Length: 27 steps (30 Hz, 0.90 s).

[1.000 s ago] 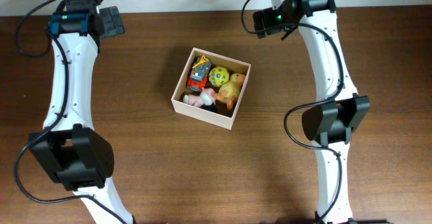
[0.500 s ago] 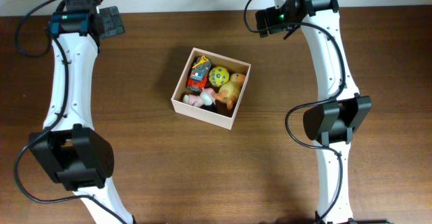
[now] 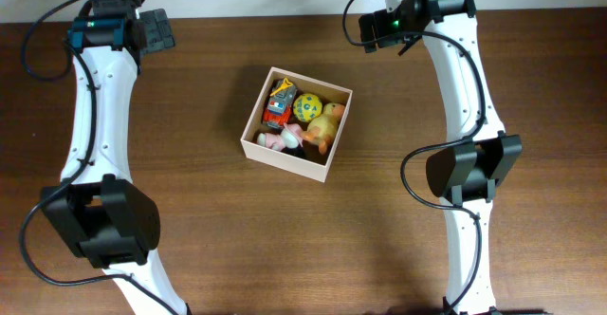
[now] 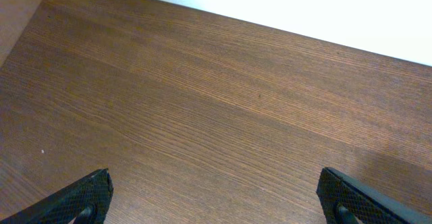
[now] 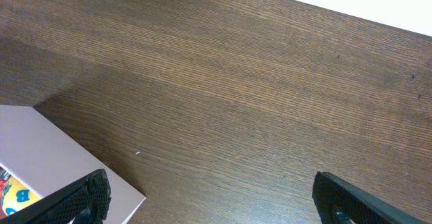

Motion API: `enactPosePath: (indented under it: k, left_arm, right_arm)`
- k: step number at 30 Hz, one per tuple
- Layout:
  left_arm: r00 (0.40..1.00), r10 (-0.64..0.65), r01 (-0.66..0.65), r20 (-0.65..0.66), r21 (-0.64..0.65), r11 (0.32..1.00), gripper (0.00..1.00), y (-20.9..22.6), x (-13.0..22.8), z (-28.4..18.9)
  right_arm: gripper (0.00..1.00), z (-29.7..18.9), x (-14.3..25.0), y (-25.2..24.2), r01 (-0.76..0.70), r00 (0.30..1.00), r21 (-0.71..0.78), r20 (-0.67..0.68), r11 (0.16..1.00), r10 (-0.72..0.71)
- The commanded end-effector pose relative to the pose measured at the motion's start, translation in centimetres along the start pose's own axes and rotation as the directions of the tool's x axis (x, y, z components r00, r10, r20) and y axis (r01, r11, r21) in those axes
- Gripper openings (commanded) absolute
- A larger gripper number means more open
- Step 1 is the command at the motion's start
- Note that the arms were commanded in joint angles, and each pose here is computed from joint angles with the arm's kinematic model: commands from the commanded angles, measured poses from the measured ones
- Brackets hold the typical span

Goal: Pack container
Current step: 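Raise the right gripper out of the box and move it back right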

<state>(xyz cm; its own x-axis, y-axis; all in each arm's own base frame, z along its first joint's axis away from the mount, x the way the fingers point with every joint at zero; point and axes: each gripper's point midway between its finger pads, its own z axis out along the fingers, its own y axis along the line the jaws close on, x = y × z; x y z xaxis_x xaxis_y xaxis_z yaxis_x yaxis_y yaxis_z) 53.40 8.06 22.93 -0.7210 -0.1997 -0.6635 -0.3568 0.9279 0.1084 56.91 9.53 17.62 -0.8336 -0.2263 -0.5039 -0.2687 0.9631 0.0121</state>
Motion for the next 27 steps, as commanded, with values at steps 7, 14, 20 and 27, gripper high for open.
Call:
enactPosePath:
  k: [7, 14, 20, 27]
  left_arm:
    - [1.000, -0.013, 0.014, 0.006, -0.010, 1.000, 0.99, 0.2, -0.2, -0.2]
    - [1.000, -0.013, 0.013, 0.006, -0.010, 1.000, 0.99, 0.2, -0.2, -0.2]
    - [1.000, -0.013, 0.013, 0.006, -0.010, 1.000, 0.99, 0.2, -0.2, -0.2]
    - [1.000, -0.013, 0.013, 0.006, -0.010, 1.000, 0.99, 0.2, -0.2, -0.2]
  right_arm:
    - [0.99, -1.8, -1.1, -0.5, -0.012, 0.999, 0.013, 0.048, 1.000, 0.012]
    - [0.99, -1.9, -1.4, -0.9, -0.013, 0.998, 0.022, 0.063, 1.000, 0.011]
    - [0.99, -2.5, -5.4, -2.0, -0.013, 0.974, 0.049, 0.227, 0.999, 0.002]
    - [0.99, -6.6, -13.3, -3.8, -0.021, 0.832, 0.099, 0.553, 0.995, -0.037]
